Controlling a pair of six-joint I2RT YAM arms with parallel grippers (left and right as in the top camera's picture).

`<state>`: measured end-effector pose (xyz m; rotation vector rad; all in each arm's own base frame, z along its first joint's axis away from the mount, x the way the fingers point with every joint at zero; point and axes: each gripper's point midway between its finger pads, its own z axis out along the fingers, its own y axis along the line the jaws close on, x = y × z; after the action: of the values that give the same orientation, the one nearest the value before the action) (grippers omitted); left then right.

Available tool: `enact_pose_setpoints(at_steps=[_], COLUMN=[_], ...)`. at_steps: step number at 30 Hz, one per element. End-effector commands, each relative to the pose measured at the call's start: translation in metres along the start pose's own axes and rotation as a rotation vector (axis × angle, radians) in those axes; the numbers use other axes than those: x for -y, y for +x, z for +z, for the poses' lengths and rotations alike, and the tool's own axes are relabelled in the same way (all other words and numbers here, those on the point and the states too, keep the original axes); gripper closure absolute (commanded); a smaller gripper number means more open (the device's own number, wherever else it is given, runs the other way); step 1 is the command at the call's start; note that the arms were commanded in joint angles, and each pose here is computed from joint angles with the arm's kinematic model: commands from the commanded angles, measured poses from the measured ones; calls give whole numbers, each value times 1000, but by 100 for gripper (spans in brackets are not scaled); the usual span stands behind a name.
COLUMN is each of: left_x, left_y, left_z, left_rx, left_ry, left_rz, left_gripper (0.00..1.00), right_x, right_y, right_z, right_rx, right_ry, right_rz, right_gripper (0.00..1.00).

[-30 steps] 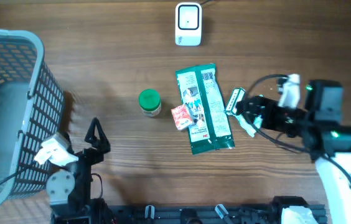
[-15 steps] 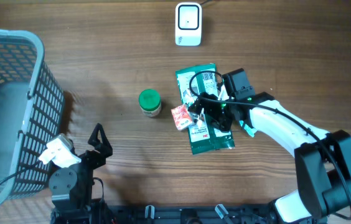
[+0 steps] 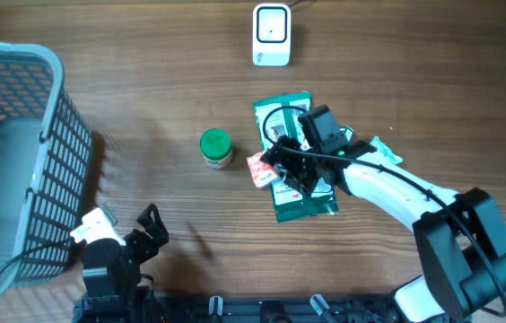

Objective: Scan the item barcode
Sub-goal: 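Reach the right gripper to the red box and grasp it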

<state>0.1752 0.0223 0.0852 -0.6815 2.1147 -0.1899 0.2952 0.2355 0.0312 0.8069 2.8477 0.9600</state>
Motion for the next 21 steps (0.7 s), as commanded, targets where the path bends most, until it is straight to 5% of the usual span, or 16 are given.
enact_pose_setpoints(at_steps=[1, 5, 11, 16, 19, 21], left_x=[0, 0, 0, 0, 0, 0], left_y=[1, 1, 1, 1, 1, 1], left_z=[0, 0, 0, 0, 0, 0], left_rx=[1, 1, 1, 1, 1, 1], left_ry=[2, 2, 2, 2, 2, 2], left_rz=[-3, -3, -3, -3, -3, -3], left_gripper=[0, 0, 0, 0, 0, 0], right_x=[15, 17, 23, 24, 25, 22], right_y=[2, 10, 10, 10, 10, 15], right_z=[12, 26, 31, 32, 32, 32], right_rx=[5, -15, -14, -16, -17, -50], right_ry=[48, 62, 85, 88, 89, 72], right_rz=[65, 52, 44, 18, 18, 0], right_gripper=[25, 2, 0, 55, 96, 96])
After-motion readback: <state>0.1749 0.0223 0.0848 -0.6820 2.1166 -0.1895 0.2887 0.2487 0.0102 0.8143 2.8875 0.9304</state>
